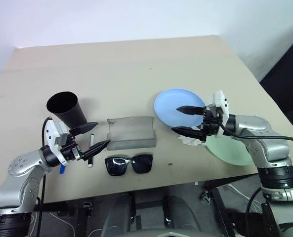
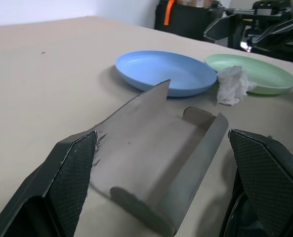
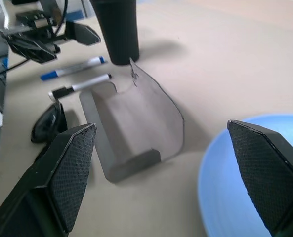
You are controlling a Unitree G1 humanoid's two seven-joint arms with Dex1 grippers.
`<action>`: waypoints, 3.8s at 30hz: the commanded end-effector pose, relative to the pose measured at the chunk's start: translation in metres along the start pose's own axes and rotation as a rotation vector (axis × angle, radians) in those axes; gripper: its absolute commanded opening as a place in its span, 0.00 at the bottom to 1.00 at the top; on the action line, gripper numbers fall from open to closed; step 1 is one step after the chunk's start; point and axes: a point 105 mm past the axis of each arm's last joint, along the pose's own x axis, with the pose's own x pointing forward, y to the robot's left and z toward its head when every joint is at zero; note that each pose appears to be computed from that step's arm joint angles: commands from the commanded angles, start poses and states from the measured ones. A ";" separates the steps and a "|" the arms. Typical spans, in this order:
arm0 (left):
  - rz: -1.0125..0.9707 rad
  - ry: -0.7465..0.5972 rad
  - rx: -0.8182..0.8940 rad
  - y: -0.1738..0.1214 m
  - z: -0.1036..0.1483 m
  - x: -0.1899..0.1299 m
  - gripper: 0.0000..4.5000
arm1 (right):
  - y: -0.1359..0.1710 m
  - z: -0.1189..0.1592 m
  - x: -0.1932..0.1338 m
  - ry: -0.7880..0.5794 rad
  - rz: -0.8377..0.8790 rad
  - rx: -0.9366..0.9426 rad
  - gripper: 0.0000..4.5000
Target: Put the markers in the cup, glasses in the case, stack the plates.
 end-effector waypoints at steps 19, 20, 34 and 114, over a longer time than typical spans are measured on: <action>-0.181 -0.017 0.010 -0.009 -0.004 0.036 0.99 | -0.017 0.011 -0.056 0.043 -0.285 -0.001 1.00; -0.196 -0.015 0.011 -0.010 -0.004 0.039 0.99 | -0.022 0.010 -0.063 0.071 -0.318 0.012 1.00; -0.284 -0.022 0.052 -0.020 -0.002 0.058 0.99 | -0.070 -0.039 -0.160 0.339 -0.768 0.220 1.00; -0.295 -0.049 0.061 -0.015 -0.005 0.075 1.00 | -0.066 -0.063 -0.220 0.369 -0.870 0.530 0.01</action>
